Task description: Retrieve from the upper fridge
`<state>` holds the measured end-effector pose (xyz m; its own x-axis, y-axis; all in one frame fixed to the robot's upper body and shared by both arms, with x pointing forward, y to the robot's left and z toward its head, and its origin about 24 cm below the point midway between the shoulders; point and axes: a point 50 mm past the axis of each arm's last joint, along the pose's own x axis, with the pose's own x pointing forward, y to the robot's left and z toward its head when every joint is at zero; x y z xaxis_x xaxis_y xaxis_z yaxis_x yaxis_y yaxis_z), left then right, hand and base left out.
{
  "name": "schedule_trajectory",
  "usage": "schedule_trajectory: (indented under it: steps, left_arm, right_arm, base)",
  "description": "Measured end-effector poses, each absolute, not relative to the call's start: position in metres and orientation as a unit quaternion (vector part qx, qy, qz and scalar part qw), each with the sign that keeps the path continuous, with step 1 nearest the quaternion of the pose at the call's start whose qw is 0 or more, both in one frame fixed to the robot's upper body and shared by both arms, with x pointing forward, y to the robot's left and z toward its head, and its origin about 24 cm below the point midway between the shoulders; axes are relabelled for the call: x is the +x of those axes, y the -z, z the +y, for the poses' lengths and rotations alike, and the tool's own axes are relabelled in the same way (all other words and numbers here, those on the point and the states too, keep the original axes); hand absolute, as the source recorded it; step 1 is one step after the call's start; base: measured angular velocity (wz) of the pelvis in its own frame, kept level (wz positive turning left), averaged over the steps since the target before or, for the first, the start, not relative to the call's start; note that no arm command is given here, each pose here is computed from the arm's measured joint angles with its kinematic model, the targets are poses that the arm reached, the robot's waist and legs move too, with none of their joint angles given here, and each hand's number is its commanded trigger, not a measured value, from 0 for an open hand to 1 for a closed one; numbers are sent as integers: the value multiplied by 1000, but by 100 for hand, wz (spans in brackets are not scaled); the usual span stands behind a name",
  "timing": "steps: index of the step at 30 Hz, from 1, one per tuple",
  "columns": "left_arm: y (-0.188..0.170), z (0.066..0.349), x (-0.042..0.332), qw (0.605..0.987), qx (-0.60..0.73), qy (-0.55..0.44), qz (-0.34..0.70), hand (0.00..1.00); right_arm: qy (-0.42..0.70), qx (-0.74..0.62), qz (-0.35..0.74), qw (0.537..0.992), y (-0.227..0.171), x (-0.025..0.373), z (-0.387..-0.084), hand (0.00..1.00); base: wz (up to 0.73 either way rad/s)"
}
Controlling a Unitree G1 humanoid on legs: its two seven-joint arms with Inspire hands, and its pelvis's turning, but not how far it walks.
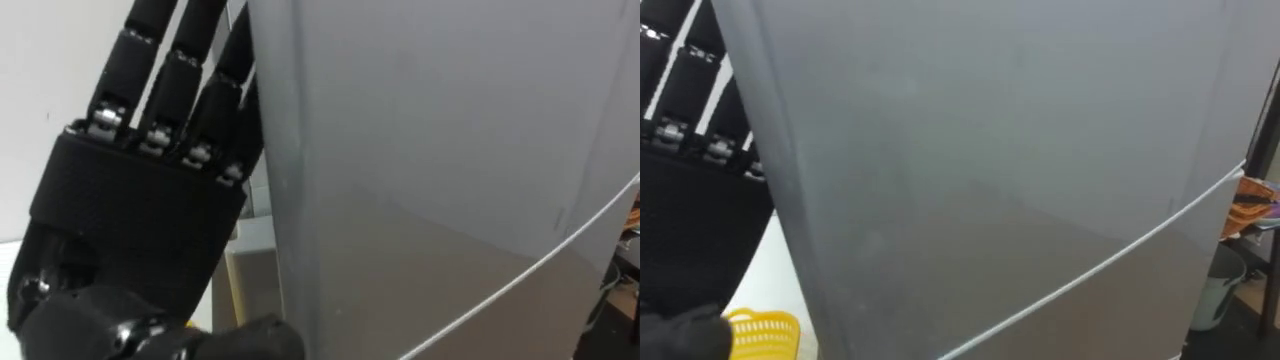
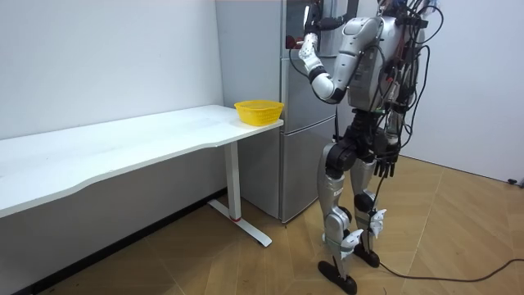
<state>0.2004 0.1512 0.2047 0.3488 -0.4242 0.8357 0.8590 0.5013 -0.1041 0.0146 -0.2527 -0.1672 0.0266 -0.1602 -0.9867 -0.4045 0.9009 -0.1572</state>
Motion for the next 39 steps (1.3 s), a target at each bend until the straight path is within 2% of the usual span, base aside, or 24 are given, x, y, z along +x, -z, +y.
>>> schedule_trajectory:
  steps: [27,39]
  left_arm:
    - [-213,121,198,707,-289,523,-379,0]
    - [-209,115,199,709,-266,557,-341,0]
  right_arm:
    - [-66,-195,688,696,167,16,-253,0]
    - [-51,-189,687,700,167,16,-255,0]
  base:
    - [-2]
    - [-5]
